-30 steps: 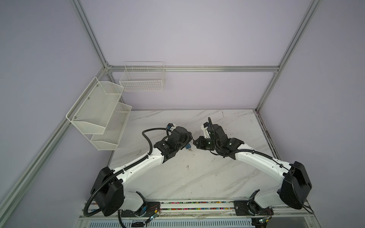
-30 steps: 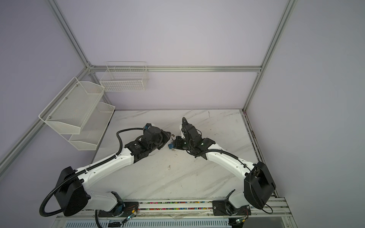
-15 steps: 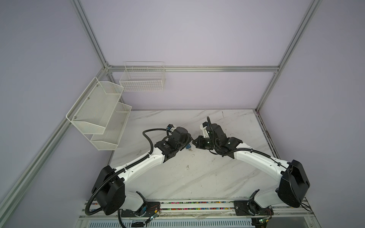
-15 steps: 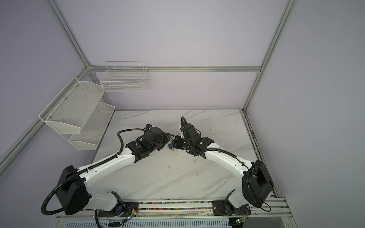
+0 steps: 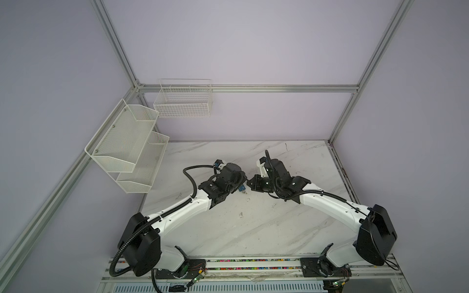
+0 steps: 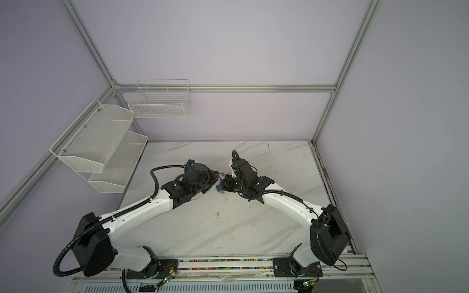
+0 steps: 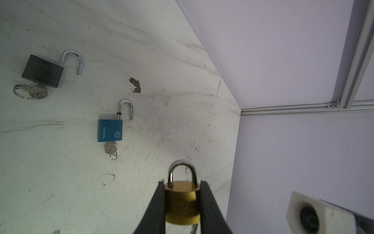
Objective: Unlock with the key
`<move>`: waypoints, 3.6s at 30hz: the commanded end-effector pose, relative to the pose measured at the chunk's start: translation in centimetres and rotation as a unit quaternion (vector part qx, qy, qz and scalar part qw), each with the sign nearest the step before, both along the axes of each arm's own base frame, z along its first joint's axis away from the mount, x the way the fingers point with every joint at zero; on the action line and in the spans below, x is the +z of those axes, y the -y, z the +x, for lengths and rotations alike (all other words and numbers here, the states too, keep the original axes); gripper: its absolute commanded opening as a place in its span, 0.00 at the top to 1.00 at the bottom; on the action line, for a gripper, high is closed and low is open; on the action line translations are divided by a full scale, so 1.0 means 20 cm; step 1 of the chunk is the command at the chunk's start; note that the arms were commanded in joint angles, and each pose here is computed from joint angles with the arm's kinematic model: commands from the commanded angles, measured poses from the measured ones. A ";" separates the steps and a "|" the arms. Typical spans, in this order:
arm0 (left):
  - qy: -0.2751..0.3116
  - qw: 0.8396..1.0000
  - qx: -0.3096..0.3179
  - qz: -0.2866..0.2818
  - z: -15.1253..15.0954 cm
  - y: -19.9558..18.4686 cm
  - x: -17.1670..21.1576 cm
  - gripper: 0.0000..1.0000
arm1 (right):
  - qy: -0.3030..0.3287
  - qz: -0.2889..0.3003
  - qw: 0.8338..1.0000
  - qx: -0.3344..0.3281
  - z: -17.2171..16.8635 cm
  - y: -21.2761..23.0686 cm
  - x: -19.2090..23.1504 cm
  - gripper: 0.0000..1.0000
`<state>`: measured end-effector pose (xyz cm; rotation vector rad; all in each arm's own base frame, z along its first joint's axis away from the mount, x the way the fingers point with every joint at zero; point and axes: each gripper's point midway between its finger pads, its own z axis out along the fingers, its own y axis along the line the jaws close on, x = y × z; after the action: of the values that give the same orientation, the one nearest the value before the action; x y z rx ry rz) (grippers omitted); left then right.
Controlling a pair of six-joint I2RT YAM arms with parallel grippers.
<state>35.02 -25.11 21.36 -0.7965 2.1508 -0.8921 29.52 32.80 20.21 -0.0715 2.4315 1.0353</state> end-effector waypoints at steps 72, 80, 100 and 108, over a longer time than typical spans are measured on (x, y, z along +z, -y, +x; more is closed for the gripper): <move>0.023 0.998 0.016 -0.052 0.04 -0.05 0.19 0.98 | 0.034 -0.051 0.998 0.004 0.02 -0.07 0.00 1.00; 0.018 0.998 0.012 -0.058 0.04 -0.03 0.18 0.99 | 0.041 -0.050 0.998 0.006 0.04 -0.09 0.01 1.00; 0.000 0.999 0.009 -0.048 0.05 -0.01 0.16 0.99 | 0.059 -0.070 0.996 0.003 0.06 -0.10 0.05 1.00; -0.021 0.999 -0.002 -0.046 0.06 0.04 0.11 0.99 | 0.068 -0.120 0.990 -0.018 0.10 -0.07 0.00 1.00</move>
<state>35.62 -24.26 20.35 -0.8904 2.1816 -0.8974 30.51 34.16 18.98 -0.1734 2.4578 0.7531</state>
